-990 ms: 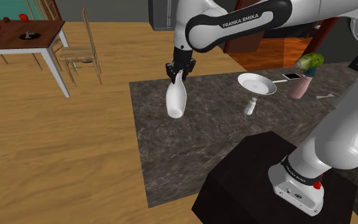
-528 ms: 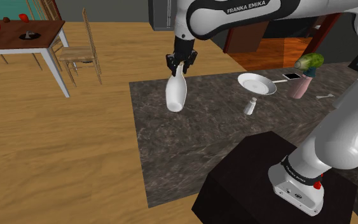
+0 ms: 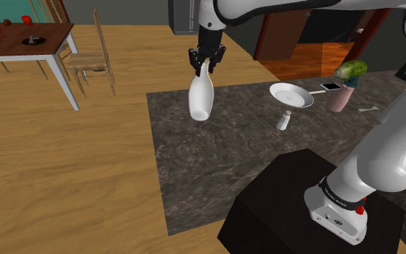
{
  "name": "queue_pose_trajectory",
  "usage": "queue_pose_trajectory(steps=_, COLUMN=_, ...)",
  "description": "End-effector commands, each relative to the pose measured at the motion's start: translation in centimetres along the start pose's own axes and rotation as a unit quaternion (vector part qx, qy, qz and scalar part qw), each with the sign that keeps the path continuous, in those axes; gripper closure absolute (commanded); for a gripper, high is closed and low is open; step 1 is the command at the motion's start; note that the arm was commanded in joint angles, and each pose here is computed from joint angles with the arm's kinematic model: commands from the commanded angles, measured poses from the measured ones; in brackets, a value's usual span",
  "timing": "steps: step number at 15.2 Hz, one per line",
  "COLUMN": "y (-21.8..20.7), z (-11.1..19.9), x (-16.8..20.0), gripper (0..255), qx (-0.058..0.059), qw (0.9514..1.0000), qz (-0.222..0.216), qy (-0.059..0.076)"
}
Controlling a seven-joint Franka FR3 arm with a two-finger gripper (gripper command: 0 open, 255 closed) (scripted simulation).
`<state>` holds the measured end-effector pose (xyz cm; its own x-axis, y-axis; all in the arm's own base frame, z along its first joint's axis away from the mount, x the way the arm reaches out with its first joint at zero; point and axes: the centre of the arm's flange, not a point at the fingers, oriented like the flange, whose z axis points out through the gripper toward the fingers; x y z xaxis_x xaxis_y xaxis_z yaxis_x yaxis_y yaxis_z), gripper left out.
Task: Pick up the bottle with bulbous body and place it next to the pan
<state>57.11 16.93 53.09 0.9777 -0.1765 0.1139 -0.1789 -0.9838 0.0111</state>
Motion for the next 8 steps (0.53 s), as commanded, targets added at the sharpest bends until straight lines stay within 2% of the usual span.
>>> queue_pose_trajectory(steps=1, y=0.0, z=-1.0, x=0.0, gripper=255, qx=0.0, qw=1.0, qz=0.0, qy=0.0)
queue_pose_trajectory(steps=8, y=0.0, z=-4.6, x=0.4, gripper=255, qx=0.0, qw=1.0, qz=0.0, qy=0.0)
